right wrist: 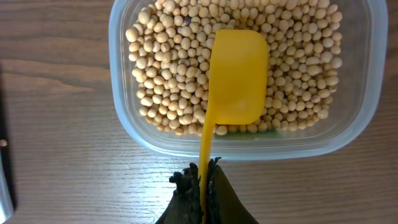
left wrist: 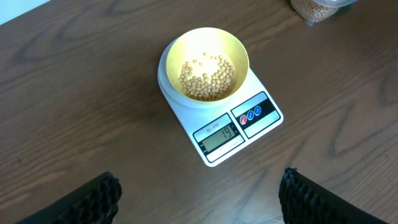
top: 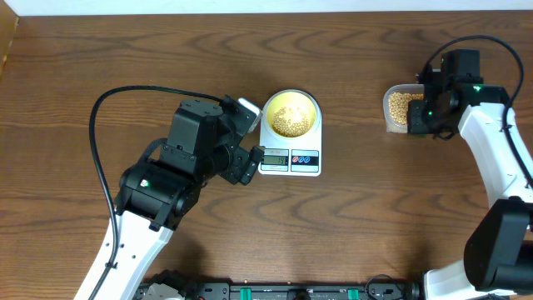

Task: Scoop item into bowl and weigh 50g on scale
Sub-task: 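Dip the scoop into the soybeans again with the right gripper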

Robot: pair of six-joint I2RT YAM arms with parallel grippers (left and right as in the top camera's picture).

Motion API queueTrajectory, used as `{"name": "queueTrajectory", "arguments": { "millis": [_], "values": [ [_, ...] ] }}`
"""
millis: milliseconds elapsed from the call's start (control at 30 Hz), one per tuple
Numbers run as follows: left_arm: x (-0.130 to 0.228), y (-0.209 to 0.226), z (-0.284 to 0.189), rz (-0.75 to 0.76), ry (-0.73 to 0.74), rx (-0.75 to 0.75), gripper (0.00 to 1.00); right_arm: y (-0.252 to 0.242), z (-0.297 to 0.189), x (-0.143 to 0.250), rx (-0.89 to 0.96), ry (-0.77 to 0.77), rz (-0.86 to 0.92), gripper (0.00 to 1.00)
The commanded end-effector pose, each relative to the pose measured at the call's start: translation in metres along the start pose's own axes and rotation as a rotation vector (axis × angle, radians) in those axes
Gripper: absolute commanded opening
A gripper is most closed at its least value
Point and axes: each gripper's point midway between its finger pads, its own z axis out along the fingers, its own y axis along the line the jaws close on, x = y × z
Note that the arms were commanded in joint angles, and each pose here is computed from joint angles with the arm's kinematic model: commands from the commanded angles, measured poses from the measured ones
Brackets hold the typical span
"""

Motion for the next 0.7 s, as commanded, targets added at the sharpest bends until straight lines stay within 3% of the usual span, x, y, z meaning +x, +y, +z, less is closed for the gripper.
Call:
{"name": "queueTrajectory", "arguments": {
  "millis": [0,200,667],
  "values": [
    [0.001,0.000,0.001,0.005,0.004,0.006,0.84,0.011,0.001,-0.002,-0.143,-0.008,0.025,0.01],
    [0.001,0.000,0.001,0.005,0.004,0.006,0.83,0.008,-0.008,-0.020,-0.285,-0.100,0.082,0.01],
    [0.001,0.000,0.001,0.006,0.004,0.007,0.83,-0.035,-0.016,0.002,-0.328,-0.052,0.260,0.01]
  ]
}}
